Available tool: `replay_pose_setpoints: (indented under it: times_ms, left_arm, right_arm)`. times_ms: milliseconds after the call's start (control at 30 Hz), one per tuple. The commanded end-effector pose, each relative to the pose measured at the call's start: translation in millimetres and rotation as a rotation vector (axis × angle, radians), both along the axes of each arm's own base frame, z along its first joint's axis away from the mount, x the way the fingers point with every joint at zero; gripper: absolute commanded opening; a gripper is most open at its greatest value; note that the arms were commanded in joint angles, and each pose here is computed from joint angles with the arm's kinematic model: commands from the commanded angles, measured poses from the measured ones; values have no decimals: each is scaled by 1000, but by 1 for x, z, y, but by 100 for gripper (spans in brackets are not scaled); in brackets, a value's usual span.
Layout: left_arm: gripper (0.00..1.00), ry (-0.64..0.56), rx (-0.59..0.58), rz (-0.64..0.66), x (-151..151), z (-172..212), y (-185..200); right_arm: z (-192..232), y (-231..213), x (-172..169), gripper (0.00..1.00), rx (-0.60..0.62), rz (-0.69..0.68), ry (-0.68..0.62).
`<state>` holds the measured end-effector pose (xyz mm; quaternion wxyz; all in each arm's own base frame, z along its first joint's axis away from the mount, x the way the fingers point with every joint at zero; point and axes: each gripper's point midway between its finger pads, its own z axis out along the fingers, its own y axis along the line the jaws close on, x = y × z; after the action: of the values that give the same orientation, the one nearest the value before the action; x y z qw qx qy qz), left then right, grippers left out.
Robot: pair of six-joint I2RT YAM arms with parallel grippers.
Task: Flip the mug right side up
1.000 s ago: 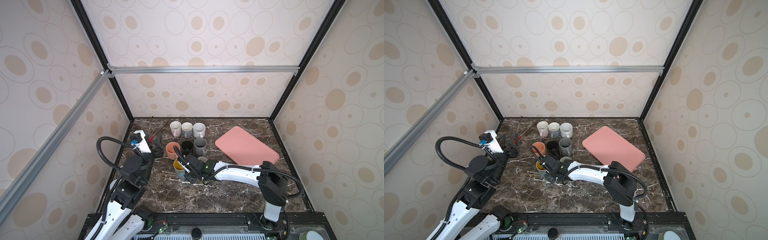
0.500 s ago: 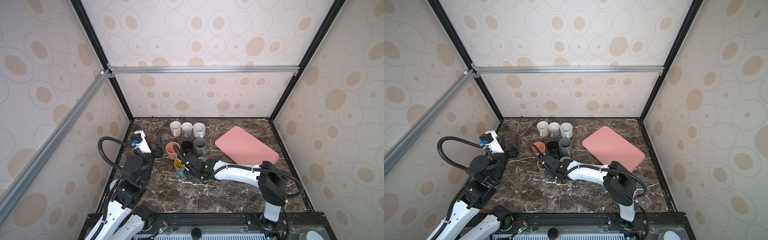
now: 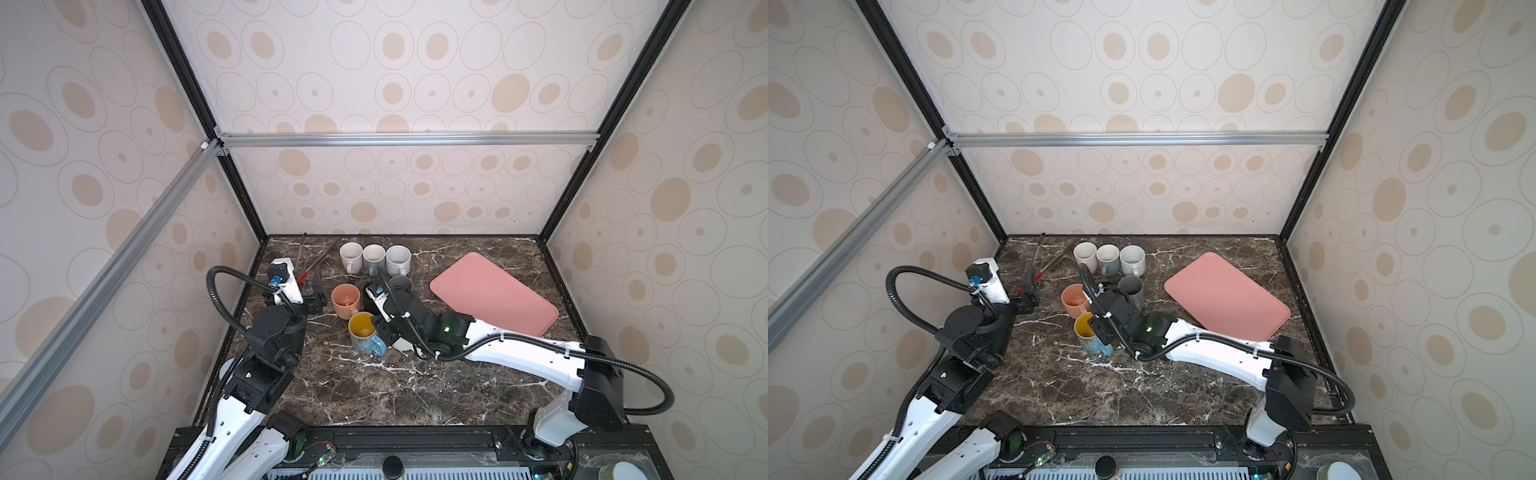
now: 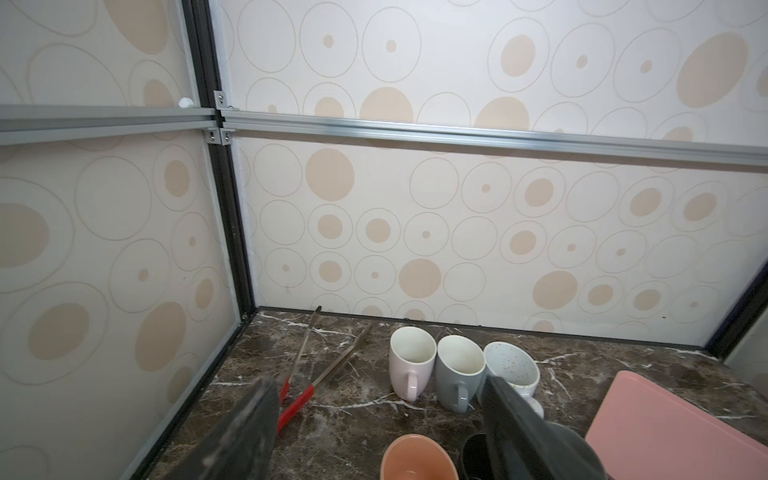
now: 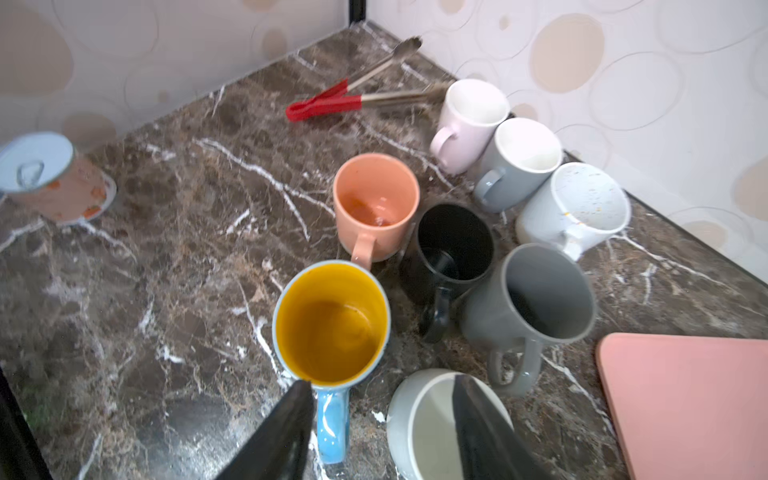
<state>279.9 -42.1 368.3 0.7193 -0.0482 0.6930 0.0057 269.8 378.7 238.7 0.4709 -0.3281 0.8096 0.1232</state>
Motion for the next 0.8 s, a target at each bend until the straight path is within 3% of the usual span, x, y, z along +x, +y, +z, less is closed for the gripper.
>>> replay_pose_setpoints:
  times_ms: [0, 200, 367, 600, 767]
  left_arm:
    - [80, 9, 99, 103, -4, 6, 19]
    - [89, 86, 198, 185, 2, -29, 31]
    - [96, 166, 225, 171, 16, -61, 32]
    - [100, 233, 171, 137, 32, -103, 38]
    - [100, 264, 67, 92, 40, -125, 47]
  right_arm:
    - [7, -38, 26, 62, -42, -126, -99]
    - [-2, -137, 75, 70, -8, -401, -60]
    - [-15, -214, 92, 80, -7, -571, -41]
    - [-42, -288, 106, 98, -97, -739, -42]
    - [-65, -340, 111, 100, -192, -971, -58]
